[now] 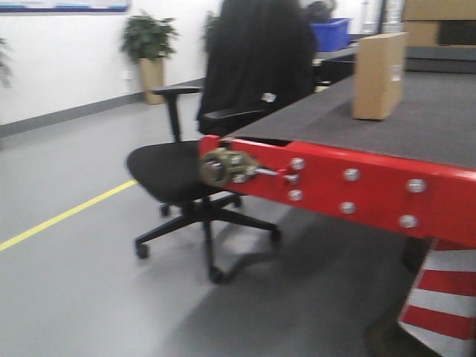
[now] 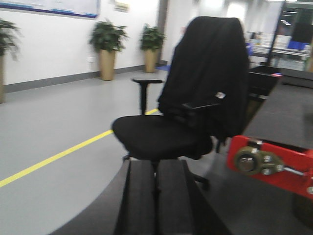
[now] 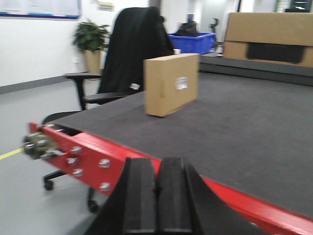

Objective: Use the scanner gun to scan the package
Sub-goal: 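Turn the base and approach the red table with box and scanner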

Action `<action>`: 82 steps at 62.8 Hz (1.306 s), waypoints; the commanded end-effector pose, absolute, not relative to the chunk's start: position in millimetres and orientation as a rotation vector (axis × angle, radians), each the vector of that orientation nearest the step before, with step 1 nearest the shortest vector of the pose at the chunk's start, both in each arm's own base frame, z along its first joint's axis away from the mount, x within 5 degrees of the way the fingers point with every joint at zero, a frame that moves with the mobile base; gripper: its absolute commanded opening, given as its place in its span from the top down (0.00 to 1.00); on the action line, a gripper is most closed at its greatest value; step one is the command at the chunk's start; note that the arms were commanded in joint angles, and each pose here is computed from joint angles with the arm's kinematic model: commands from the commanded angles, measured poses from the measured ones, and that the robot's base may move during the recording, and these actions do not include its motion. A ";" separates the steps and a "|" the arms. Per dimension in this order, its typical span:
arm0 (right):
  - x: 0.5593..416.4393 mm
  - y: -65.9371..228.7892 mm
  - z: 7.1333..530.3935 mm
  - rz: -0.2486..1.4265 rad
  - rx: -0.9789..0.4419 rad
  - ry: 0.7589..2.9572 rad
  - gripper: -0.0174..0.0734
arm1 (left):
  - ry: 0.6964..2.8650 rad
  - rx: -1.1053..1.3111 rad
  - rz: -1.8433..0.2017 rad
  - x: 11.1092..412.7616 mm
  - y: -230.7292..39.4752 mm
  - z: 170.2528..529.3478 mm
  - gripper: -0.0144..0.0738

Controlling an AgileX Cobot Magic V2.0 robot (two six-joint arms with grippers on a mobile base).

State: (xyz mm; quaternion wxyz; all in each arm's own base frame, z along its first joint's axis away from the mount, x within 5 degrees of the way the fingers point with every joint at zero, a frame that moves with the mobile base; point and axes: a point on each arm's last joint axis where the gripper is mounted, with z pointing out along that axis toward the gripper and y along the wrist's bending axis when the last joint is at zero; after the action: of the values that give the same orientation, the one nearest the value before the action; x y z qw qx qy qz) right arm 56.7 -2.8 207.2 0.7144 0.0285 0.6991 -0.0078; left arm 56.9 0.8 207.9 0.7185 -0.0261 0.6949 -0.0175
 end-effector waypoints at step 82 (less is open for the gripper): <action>56.3 -3.2 209.3 -0.025 0.065 1.526 0.99 | 1.519 -0.061 -0.035 56.4 1.1 209.9 0.96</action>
State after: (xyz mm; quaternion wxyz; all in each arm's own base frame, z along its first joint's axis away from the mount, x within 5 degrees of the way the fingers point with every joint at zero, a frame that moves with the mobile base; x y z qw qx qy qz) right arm 56.7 -2.8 207.2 0.7144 0.0285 0.6991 -0.0078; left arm 56.9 0.8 207.9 0.7185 -0.0261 0.6949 -0.0175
